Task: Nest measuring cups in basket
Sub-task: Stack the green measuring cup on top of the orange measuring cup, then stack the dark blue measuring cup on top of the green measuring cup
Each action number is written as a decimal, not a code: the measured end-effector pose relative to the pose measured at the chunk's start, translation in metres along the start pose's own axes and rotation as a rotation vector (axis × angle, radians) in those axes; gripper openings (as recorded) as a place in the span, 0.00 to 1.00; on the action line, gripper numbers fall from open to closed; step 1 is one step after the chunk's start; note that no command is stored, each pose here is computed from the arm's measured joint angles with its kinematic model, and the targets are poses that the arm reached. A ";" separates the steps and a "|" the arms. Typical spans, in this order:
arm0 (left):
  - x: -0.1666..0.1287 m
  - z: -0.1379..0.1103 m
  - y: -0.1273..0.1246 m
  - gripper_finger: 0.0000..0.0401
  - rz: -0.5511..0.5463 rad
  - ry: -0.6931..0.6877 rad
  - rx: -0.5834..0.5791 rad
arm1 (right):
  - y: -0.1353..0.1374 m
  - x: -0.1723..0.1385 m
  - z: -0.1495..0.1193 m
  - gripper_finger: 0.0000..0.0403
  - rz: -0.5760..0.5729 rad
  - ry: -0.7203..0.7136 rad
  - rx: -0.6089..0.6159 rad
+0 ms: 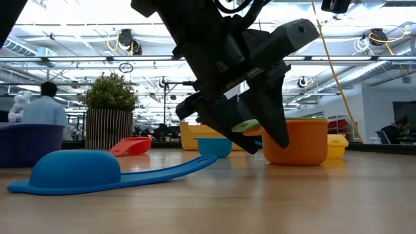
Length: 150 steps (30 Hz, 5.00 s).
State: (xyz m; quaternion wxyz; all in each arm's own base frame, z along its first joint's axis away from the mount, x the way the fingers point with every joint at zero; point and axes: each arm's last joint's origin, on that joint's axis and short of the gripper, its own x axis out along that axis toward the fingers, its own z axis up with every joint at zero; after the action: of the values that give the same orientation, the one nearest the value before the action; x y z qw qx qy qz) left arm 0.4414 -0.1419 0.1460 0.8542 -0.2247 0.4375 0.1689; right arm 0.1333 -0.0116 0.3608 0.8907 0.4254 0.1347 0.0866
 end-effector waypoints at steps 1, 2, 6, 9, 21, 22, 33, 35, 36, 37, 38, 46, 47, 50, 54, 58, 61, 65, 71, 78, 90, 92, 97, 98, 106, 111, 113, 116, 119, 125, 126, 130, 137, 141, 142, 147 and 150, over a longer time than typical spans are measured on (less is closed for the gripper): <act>0.000 0.001 0.001 0.49 -0.003 0.004 0.008 | 0.000 0.000 0.000 0.45 0.000 0.000 0.000; 0.000 0.001 0.001 0.47 -0.005 0.006 0.014 | 0.000 0.000 0.000 0.45 0.000 0.000 0.000; 0.001 0.003 0.002 0.40 -0.010 0.014 0.044 | 0.000 0.000 0.000 0.45 0.003 0.004 0.001; 0.001 0.002 0.002 0.36 -0.017 0.022 0.057 | 0.000 0.000 0.000 0.45 0.014 0.016 0.000; 0.000 0.001 0.003 0.43 -0.008 0.036 0.104 | 0.000 0.000 -0.001 0.45 0.013 0.019 -0.002; 0.000 0.001 0.004 0.43 -0.006 0.038 0.110 | 0.000 0.000 -0.001 0.45 0.013 0.019 -0.002; 0.001 0.001 0.006 0.33 0.006 0.051 0.084 | 0.000 0.001 -0.001 0.45 0.012 0.020 -0.009; 0.001 0.001 0.006 0.40 0.007 0.051 0.069 | 0.000 0.001 -0.001 0.45 0.010 0.021 -0.008; 0.001 0.001 0.006 0.44 0.007 0.052 0.057 | 0.000 0.001 0.000 0.45 0.009 0.022 -0.008; 0.001 0.001 0.006 0.49 0.009 0.055 0.041 | -0.001 0.002 0.000 0.45 0.008 0.023 -0.007; -0.001 0.000 0.006 0.54 0.008 0.067 0.023 | -0.001 0.002 0.000 0.45 0.007 0.024 -0.005; -0.032 -0.005 0.019 0.81 0.115 0.287 -0.269 | -0.008 0.006 -0.004 0.45 -0.052 0.078 0.010; -0.037 -0.007 0.021 0.81 0.135 0.321 -0.291 | -0.010 0.007 -0.005 0.45 -0.068 0.085 0.009; -0.055 -0.011 0.020 0.79 0.168 0.365 -0.306 | -0.014 0.013 -0.003 0.45 -0.112 0.079 0.035; -0.069 -0.021 0.014 0.71 0.182 0.383 -0.298 | -0.018 0.022 -0.001 0.45 -0.138 0.072 0.119; -0.077 -0.036 0.017 0.62 0.275 0.544 -0.373 | -0.022 0.026 0.002 0.45 -0.206 -0.004 0.237; -0.086 -0.050 0.013 0.57 0.315 0.629 -0.388 | -0.023 0.029 0.005 0.45 -0.248 -0.081 0.288; -0.105 -0.067 0.003 0.54 0.353 0.634 -0.421 | -0.019 0.030 0.008 0.45 -0.241 -0.161 0.297; -0.127 -0.103 -0.014 0.53 0.410 0.634 -0.441 | -0.013 0.035 0.000 0.45 -0.284 -0.236 0.355; -0.141 -0.131 -0.026 0.53 0.471 0.594 -0.564 | -0.011 0.047 -0.008 0.45 -0.317 -0.235 0.398; -0.146 -0.136 -0.022 0.58 0.580 0.367 -0.738 | -0.010 0.075 -0.015 0.45 -0.268 -0.135 0.410; -0.144 -0.134 -0.022 0.64 0.580 0.339 -0.756 | -0.007 0.077 -0.017 0.45 -0.251 -0.125 0.406; -0.140 -0.126 -0.018 0.81 0.587 0.265 -0.813 | -0.004 0.077 -0.021 0.45 -0.248 -0.101 0.395; -0.139 -0.124 -0.017 0.83 0.591 0.266 -0.817 | -0.004 0.077 -0.022 0.45 -0.249 -0.098 0.392; -0.118 -0.121 0.006 0.90 0.707 0.345 -0.897 | -0.005 0.066 -0.025 0.45 -0.265 -0.023 0.351; -0.106 -0.121 0.009 0.90 0.669 0.373 -0.967 | -0.006 0.055 -0.026 0.45 -0.266 0.017 0.330; -0.101 -0.121 0.010 0.90 0.652 0.373 -0.982 | -0.006 0.050 -0.026 0.45 -0.276 0.016 0.326; -0.097 -0.123 0.017 0.89 0.675 0.368 -0.985 | -0.007 0.045 -0.024 0.45 -0.279 0.004 0.310; -0.092 -0.126 0.024 0.85 0.710 0.362 -0.982 | -0.007 0.041 -0.023 0.45 -0.279 -0.005 0.295; -0.091 -0.129 0.028 0.68 0.722 0.362 -0.965 | -0.007 0.036 -0.022 0.45 -0.274 -0.005 0.287; -0.091 -0.129 0.028 0.64 0.721 0.364 -0.960 | -0.007 0.036 -0.023 0.45 -0.275 0.006 0.289; -0.092 -0.131 0.027 0.48 0.710 0.380 -0.912 | -0.008 0.036 -0.024 0.45 -0.289 0.021 0.292; -0.103 -0.135 0.023 0.31 0.652 0.456 -0.742 | -0.008 0.036 -0.024 0.45 -0.291 0.018 0.315; -0.121 -0.132 0.025 0.31 0.644 0.451 -0.641 | -0.009 0.036 -0.025 0.45 -0.306 0.008 0.389; -0.127 -0.130 0.026 0.31 0.641 0.439 -0.611 | -0.010 0.037 -0.025 0.45 -0.310 0.006 0.415; -0.155 -0.119 0.037 0.31 0.643 0.373 -0.431 | -0.012 0.044 -0.025 0.45 -0.324 -0.003 0.520; -0.170 -0.110 0.044 0.32 0.643 0.329 -0.322 | -0.012 0.053 -0.024 0.45 -0.311 -0.009 0.530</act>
State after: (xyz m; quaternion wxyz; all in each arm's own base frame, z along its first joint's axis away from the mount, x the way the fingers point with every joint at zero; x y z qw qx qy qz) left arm 0.2508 -0.1786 0.2190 0.6299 -0.2315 0.5844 0.4561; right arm 0.1767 0.0124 0.3280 0.7518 0.6176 0.2122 -0.0910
